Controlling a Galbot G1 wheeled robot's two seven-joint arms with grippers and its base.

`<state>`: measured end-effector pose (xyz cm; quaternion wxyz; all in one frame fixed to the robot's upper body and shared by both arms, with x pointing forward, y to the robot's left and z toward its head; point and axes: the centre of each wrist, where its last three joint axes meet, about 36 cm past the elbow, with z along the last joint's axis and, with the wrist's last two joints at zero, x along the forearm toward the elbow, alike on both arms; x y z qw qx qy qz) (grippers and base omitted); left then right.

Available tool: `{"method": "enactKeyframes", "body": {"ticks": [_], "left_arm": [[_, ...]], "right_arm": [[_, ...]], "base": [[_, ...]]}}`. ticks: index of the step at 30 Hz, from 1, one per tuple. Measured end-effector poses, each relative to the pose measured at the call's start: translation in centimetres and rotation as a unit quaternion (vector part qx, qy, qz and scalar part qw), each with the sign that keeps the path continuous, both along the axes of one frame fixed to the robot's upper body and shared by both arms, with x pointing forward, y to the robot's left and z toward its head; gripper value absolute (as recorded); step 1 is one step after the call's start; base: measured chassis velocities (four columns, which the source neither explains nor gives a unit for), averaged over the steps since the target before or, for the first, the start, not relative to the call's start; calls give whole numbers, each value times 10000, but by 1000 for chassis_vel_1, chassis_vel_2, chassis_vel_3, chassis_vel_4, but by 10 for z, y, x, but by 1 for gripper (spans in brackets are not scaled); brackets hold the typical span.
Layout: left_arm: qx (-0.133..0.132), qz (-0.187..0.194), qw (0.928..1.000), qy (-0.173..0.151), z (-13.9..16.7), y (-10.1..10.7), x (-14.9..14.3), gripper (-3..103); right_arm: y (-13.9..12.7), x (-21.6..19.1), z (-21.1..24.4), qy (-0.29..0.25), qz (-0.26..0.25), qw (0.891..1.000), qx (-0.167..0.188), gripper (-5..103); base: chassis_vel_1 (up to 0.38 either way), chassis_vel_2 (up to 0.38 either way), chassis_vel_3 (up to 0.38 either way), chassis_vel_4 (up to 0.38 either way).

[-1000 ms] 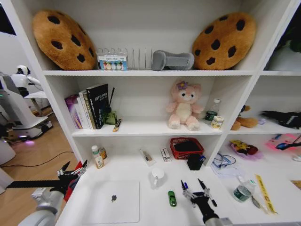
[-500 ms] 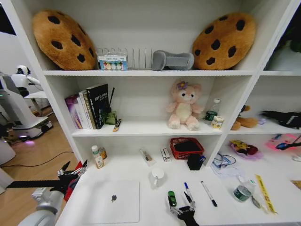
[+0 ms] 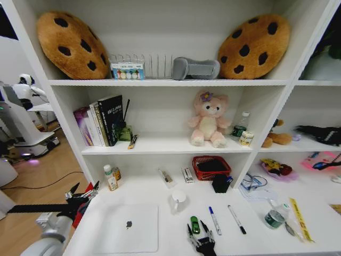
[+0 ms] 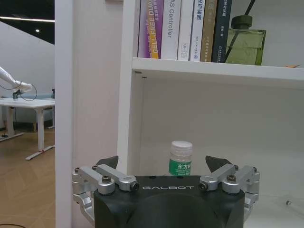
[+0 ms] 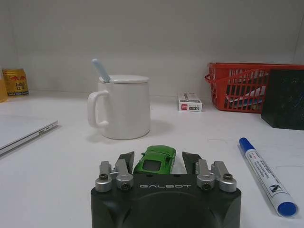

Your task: Organize the objects on the table.

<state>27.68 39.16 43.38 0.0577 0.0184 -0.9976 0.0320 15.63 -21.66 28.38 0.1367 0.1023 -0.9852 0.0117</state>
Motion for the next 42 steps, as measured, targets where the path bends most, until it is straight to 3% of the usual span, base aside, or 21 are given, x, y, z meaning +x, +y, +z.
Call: {"method": "enactKeyframes", "body": {"ticks": [2,8,18,28,33,39,42], "left_arm": [[0,0,10000,0,0,0,0,100],[0,0,10000,0,0,0,0,100],[0,1,10000,1,0,0,0,100],[0,1,10000,1,0,0,0,100],[1,0,10000,1,0,0,0,100],[0,-1,10000,1,0,0,0,100],[0,-2,10000,1,0,0,0,100]], "right_arm": [[0,0,1,-7,-3,10000,0,59],[-4,0,3,-29,-31,10000,-32,34],[-13,1,26,-230,-212,9995,-31,32],[-34,17,128,-1130,-471,9923,197,32],[-48,61,198,-1540,157,9870,422,32],[-61,98,240,-1672,455,9835,516,32],[-65,144,294,-1719,922,9782,715,32]], "base": [[0,0,0,0],[0,0,0,0],[0,0,0,0],[0,0,0,0],[0,0,0,0],[0,0,0,0],[0,0,0,0]]}}
